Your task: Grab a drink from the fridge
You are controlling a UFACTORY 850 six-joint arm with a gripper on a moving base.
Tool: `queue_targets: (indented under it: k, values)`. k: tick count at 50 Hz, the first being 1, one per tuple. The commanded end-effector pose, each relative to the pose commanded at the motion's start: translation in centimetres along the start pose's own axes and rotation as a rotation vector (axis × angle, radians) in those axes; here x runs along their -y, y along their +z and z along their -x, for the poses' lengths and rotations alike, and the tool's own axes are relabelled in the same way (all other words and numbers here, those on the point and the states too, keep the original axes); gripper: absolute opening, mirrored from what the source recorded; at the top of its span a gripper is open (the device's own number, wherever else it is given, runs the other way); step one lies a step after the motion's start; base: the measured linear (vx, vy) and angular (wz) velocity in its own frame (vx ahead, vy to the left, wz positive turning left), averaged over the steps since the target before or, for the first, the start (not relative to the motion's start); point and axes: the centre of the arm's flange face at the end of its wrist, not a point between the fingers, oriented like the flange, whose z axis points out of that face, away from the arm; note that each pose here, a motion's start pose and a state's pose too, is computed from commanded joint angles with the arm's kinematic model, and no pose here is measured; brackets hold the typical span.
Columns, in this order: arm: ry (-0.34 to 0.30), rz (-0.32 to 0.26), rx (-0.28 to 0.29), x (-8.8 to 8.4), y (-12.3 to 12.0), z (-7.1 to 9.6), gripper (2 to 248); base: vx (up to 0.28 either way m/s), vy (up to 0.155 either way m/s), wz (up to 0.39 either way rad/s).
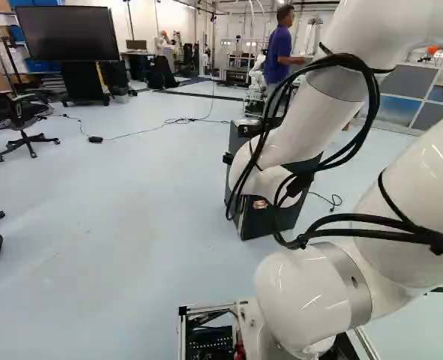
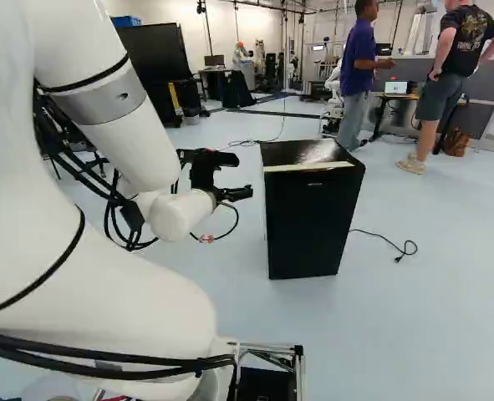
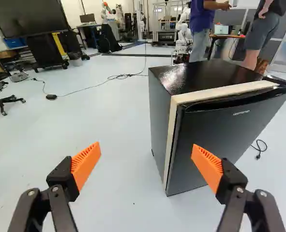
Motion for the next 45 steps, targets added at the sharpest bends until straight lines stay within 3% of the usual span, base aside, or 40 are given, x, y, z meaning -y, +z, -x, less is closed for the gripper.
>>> queue_targets:
  k: [18,45]
  values:
    - [0.047,0.045,-0.015,0.5,0.8,-0.4,247,0.000,0.000,0.000]
    - [0.087,0.120,-0.036,1.8,4.2,0.2,247,0.000,0.000,0.000]
